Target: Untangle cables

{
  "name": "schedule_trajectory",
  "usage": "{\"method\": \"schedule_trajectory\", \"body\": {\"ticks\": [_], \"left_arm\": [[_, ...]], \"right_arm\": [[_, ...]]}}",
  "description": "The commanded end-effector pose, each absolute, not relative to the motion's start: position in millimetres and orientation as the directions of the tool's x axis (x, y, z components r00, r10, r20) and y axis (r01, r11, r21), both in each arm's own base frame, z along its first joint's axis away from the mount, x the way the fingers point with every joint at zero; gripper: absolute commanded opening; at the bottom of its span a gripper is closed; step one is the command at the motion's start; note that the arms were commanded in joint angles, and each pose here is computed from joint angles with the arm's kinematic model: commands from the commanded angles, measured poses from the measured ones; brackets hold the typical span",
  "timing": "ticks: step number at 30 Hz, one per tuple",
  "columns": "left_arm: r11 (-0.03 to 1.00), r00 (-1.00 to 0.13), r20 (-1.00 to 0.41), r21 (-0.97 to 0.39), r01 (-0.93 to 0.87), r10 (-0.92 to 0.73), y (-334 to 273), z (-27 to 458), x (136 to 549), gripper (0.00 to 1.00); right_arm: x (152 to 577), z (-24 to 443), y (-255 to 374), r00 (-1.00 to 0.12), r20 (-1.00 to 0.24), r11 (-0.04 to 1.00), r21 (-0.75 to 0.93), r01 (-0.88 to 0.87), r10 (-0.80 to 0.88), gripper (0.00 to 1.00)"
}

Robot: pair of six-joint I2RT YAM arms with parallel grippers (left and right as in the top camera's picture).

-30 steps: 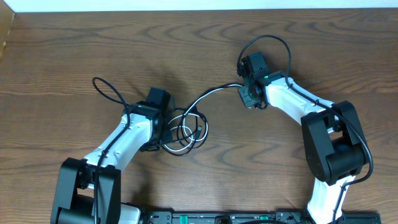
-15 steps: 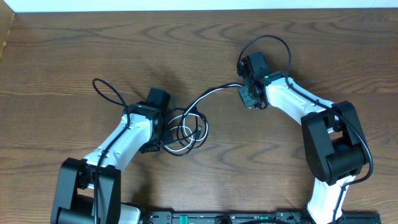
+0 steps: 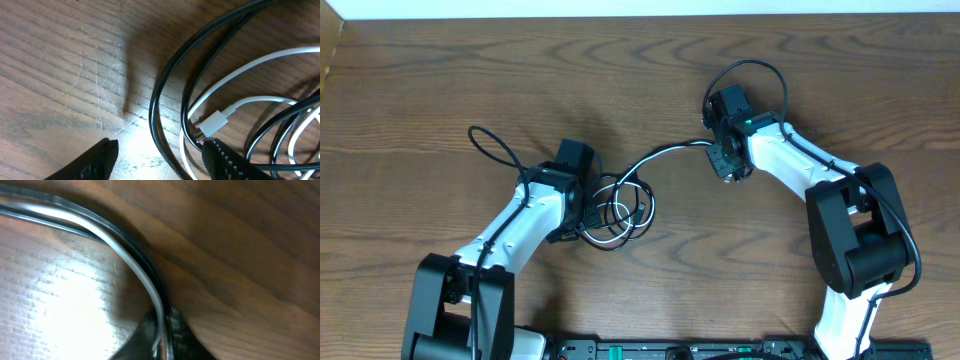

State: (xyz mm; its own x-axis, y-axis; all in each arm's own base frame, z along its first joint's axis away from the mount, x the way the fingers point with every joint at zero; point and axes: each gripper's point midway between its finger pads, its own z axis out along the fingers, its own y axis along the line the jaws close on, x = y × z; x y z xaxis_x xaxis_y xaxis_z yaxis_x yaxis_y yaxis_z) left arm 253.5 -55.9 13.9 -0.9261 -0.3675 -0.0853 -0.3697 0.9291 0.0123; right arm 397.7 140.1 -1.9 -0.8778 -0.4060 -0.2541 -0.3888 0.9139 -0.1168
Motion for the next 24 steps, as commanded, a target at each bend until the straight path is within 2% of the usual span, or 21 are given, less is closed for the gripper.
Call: {"method": "schedule_trajectory", "body": {"ticks": [1,8,11,15,18,21,24], "left_arm": [[0.916,-0.914,-0.071,0.012,-0.402,-0.400,-55.8,11.4,250.9,0.60],[0.886,-0.886,-0.032,0.024,-0.464,-0.463,-54.5,-3.8,231.8,0.59],[0.886,-0.886,-0.035,0.032,-0.463,-0.462,-52.6,-6.0,230.0,0.43],[0.909,-0.910,-0.039,0.040,-0.415,-0.413,-51.2,-6.5,230.3,0.40],[0.900,-0.909,-0.101,0.134,-0.415,-0.404,-31.6,-6.1,231.2,0.39],[0.873,-0.906,-0.181,0.249,-0.419,-0.383,-7.7,-0.5,234.8,0.32],[0.844,-0.902,-0.237,0.330,-0.423,-0.360,9.3,6.0,237.6,0.32]], "right_arm": [[372.7,-39.1,131.7,-0.897,-0.146,0.908,-0.105,-0.406,-0.418,0.18],[380.0,-37.7,136.1,-0.890,-0.180,0.908,-0.106,-0.405,-0.418,0.06],[383.6,-36.9,138.8,-0.886,-0.197,0.908,-0.105,-0.406,-0.419,0.04],[384.5,-36.6,142.3,-0.884,-0.207,0.908,-0.092,-0.409,-0.419,0.04],[383.6,-36.8,146.1,-0.883,-0.210,0.907,-0.070,-0.414,-0.419,0.03],[384.5,-36.6,146.4,-0.882,-0.214,0.908,-0.070,-0.414,-0.419,0.01],[385.0,-36.7,146.6,-0.882,-0.216,0.908,-0.070,-0.414,-0.419,0.01]]}}
